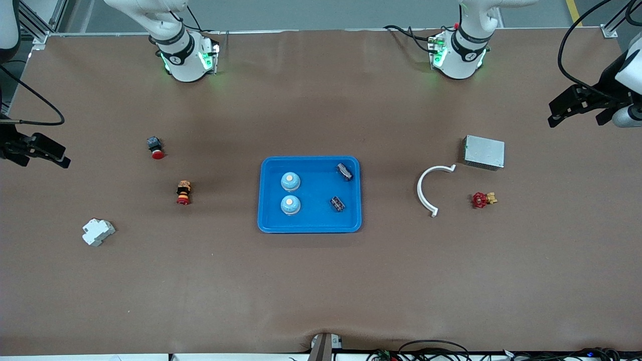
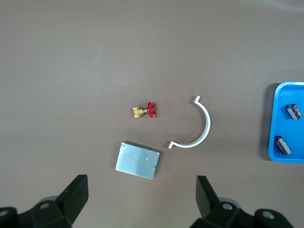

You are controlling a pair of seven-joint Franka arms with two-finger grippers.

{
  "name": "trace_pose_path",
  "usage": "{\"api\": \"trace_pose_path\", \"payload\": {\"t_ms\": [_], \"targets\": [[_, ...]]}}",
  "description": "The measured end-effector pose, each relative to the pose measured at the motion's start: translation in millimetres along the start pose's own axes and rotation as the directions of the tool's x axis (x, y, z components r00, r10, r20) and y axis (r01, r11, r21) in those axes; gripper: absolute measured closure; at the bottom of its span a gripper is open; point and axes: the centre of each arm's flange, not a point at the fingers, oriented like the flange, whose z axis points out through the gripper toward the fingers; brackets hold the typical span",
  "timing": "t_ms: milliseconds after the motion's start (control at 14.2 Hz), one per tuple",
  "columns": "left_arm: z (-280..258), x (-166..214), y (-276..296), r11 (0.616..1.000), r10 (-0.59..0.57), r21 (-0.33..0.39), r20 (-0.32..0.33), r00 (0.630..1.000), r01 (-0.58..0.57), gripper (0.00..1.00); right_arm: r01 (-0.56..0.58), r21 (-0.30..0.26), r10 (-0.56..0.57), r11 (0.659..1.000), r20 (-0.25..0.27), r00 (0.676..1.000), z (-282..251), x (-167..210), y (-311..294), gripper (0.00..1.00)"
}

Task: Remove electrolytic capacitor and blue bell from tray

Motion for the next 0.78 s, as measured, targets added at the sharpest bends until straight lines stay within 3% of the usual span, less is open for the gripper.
{"api": "trace_pose_path", "payload": {"t_ms": [776], "targets": [[0.0, -0.2, 1.9, 1.0, 0.004, 0.0, 0.0, 1.0, -0.004, 0.0, 0.013, 0.003, -0.013, 1.0, 0.028, 1.0, 3.1, -7.3, -7.6, 0.0]]}}
